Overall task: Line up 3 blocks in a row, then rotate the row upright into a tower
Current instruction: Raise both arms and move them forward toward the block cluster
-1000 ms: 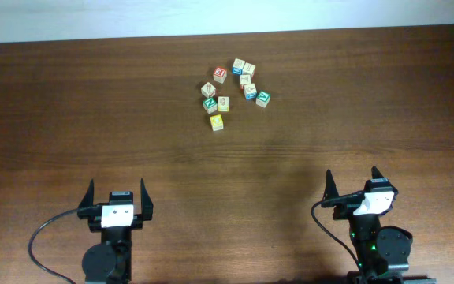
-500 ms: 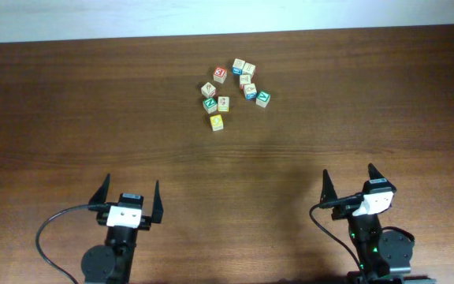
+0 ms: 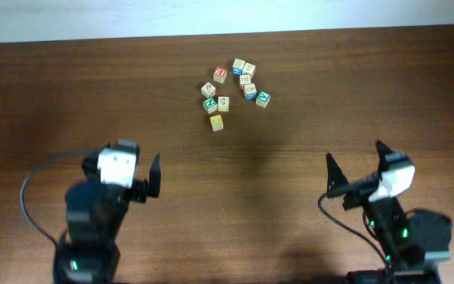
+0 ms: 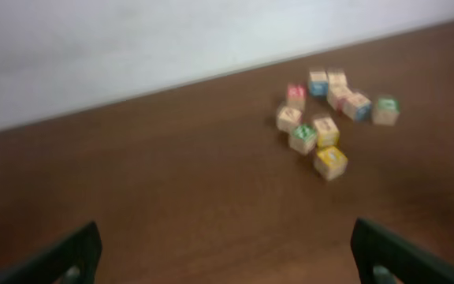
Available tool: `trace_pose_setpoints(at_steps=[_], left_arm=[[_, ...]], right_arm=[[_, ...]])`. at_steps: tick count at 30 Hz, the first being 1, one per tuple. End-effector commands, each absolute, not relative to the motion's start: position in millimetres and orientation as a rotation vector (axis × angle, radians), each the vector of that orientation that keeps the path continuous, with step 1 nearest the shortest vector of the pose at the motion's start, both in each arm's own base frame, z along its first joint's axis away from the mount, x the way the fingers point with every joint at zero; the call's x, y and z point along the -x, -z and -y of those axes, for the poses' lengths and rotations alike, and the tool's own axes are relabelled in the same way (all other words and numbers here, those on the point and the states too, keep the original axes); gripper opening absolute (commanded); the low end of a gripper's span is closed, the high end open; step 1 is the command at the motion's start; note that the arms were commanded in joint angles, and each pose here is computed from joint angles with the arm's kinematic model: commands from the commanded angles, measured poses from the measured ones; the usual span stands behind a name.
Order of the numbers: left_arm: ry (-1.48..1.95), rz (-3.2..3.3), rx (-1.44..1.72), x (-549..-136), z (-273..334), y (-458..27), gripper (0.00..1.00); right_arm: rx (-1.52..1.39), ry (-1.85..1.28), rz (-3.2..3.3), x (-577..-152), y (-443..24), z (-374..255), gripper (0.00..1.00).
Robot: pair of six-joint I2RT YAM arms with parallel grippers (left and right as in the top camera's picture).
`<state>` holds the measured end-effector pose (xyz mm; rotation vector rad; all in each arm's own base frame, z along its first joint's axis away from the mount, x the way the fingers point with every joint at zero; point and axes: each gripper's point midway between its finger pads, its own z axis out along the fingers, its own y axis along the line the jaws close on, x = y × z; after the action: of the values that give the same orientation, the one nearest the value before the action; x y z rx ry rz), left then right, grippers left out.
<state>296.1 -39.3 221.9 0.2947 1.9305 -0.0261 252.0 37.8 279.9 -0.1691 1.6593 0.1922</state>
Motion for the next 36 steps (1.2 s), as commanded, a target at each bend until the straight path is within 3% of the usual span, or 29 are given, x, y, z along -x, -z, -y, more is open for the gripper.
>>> trace_pose_setpoints(at_steps=[1,9,16,22,23,25,30,36], left_arm=[[0.138,-2.039,-0.345,-323.4,56.6,-240.6,0.99],[0.267,-2.407,-0.393,-372.4,73.6,-231.1,0.99],[0.674,-2.526,-0.474,-379.6,120.1,-213.7,0.99],[0.716,-2.583,-0.466,-384.5,123.3,-190.9,0.99],[0.714,-2.578,-0.467,-385.6,123.3,-191.0,0.99],[0.699,-2.548,-0.472,-392.6,123.3,-193.7,0.99],[0.389,-2.611,-0.083,-419.3,84.7,-192.2,0.99],[0.031,-2.555,0.127,-432.0,57.4,-207.7,0.99]], right_arm=[[0.177,-0.235,-1.798,-268.4,-289.3,-42.8,0.98],[0.156,-0.351,-2.235,-309.3,-275.0,-50.9,0.98],[0.141,-0.467,-2.470,-345.4,-267.3,-60.6,0.98],[0.186,-0.621,-2.462,-378.5,-248.4,-79.7,1.00],[0.185,-0.628,-2.469,-382.5,-243.5,-81.7,0.95],[0.135,-0.646,-2.491,-391.1,-233.5,-85.0,0.90],[-0.159,-0.606,-2.547,-428.1,-201.0,-91.8,0.89],[-0.247,-0.537,-2.586,-471.7,-179.2,-119.6,0.88]])
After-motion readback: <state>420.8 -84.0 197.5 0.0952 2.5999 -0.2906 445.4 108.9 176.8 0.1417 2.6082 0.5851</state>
